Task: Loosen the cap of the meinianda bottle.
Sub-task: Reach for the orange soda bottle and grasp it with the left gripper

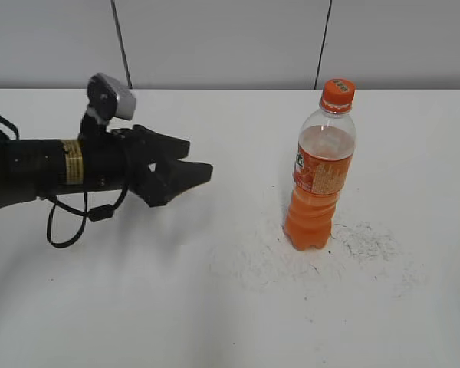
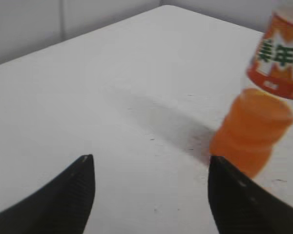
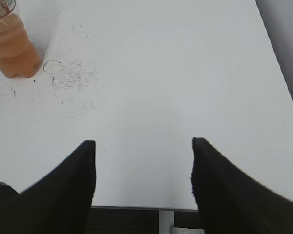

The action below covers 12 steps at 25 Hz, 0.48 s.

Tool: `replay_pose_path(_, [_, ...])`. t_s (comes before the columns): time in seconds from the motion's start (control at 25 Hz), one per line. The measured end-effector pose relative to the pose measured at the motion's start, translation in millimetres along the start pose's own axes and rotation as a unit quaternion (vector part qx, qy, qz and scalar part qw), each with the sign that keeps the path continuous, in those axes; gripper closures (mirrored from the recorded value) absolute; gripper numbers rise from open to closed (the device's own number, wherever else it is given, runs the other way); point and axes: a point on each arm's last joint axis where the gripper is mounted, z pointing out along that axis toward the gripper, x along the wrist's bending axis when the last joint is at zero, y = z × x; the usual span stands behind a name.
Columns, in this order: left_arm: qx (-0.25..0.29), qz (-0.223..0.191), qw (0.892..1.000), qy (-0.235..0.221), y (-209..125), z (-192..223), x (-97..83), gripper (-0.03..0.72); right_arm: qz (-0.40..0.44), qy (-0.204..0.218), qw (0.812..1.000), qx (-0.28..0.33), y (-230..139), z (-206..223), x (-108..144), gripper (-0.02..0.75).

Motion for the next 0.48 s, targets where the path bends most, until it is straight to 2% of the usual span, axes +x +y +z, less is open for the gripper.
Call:
replay_pose_path(0.16, [0.013, 0.001, 0.993, -0.113, -10.9, 22.9, -2.1, 0.129, 0.000, 0.000, 1.000, 0.000, 0.0, 0.0, 0.0, 0.280])
replay_pose_path(0.24, [0.012, 0.006, 0.988, -0.153, -15.5, 29.1, -3.6, 0.129, 0.000, 0.000, 1.000, 0.000, 0.0, 0.0, 0.0, 0.280])
replay_pose_path(0.48, [0.022, 0.007, 0.984, -0.176, -21.7, 31.3, -6.0, 0.129, 0.000, 0.000, 1.000, 0.000, 0.0, 0.0, 0.0, 0.280])
